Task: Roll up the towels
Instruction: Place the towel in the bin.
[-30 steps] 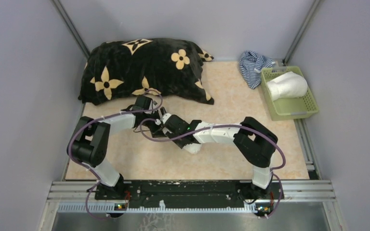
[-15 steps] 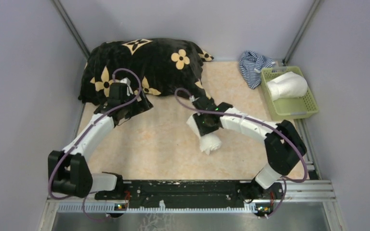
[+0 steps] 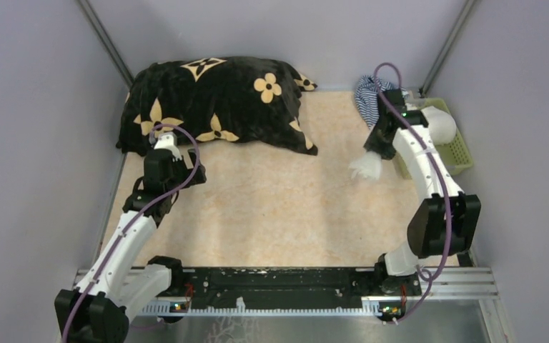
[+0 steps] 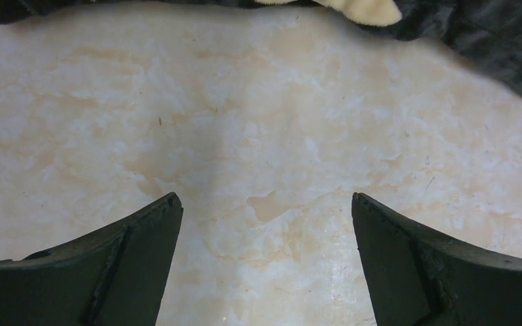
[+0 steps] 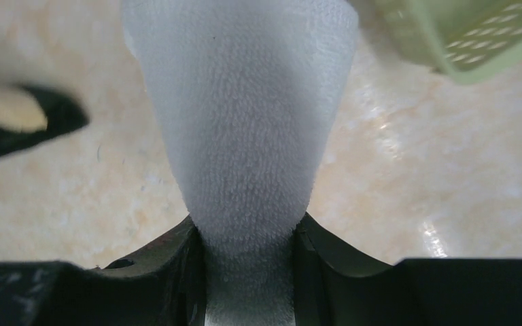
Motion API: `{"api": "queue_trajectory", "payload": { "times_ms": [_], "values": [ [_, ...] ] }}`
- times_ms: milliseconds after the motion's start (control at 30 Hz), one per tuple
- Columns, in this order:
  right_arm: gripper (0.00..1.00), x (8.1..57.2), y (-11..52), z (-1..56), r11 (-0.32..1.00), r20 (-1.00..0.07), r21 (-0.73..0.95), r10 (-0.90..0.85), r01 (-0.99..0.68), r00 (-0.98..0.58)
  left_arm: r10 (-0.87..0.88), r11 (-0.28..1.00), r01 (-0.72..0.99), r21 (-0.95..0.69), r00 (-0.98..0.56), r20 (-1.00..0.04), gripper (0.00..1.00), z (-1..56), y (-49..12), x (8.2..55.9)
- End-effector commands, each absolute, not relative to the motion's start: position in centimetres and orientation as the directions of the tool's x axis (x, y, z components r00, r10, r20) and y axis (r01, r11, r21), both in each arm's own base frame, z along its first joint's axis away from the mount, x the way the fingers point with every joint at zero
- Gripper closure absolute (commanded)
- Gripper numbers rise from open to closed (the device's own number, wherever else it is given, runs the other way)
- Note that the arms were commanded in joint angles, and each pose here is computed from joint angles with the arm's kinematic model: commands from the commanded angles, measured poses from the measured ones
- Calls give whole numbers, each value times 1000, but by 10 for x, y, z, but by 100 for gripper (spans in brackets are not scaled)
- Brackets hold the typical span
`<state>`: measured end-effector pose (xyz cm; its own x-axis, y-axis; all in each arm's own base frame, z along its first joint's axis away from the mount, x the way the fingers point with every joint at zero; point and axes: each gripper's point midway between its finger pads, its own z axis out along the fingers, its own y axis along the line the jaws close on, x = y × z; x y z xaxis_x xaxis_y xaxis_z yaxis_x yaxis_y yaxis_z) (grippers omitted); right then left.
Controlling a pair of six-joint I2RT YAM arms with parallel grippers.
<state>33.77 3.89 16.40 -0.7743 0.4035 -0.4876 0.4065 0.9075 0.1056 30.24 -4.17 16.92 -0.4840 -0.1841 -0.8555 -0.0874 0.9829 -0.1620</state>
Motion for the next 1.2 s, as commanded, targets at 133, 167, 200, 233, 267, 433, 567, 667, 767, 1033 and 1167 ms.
{"api": "queue_trajectory", "payload": {
  "times_ms": [133, 167, 200, 233, 267, 433, 567, 667, 767, 1033, 1167],
  "values": [
    [100, 356, -92, 190, 575, -557, -86, 649, 814, -518, -188, 982, -87, -166, -475, -860, 1, 161, -43, 313],
    [100, 357, -107, 192, 521, -568, -103, 669, 847, -480, -190, 982, -90, -168, -480, -856, 1, 159, -44, 314],
    [100, 356, -120, 190, 469, -571, -122, 688, 875, -449, -191, 982, -93, -167, -487, -852, 1, 156, -43, 314],
    [100, 355, -134, 187, 416, -574, -146, 703, 897, -420, -188, 982, -94, -163, -494, -849, 1, 154, -43, 314],
    [100, 354, -146, 183, 364, -578, -170, 716, 916, -392, -189, 982, -99, -161, -499, -846, 1, 152, -43, 315],
    [100, 358, -192, 160, 209, -575, -195, 767, 958, -285, -179, 984, -109, -142, -532, -827, 1, 142, -42, 316],
    [100, 372, -213, 155, 157, -624, -183, 744, 970, -238, -171, 985, -118, -127, -555, -814, 1, 134, -40, 316],
    [100, 384, -223, 146, 144, -625, -154, 752, 978, -209, -168, 985, -124, -118, -570, -804, 1, 129, -40, 317],
    [100, 391, -228, 130, 138, -604, -158, 769, 978, -206, -166, 985, -131, -110, -583, -795, 1, 124, -38, 317],
    [100, 410, -226, 88, 181, -544, -182, 800, 967, -252, -158, 986, -143, -89, -608, -778, 1, 114, -36, 317],
    [100, 427, -220, 72, 241, -520, -116, 812, 964, -266, -156, 986, -142, -85, -620, -769, 1, 110, -37, 317]
  ]
}}
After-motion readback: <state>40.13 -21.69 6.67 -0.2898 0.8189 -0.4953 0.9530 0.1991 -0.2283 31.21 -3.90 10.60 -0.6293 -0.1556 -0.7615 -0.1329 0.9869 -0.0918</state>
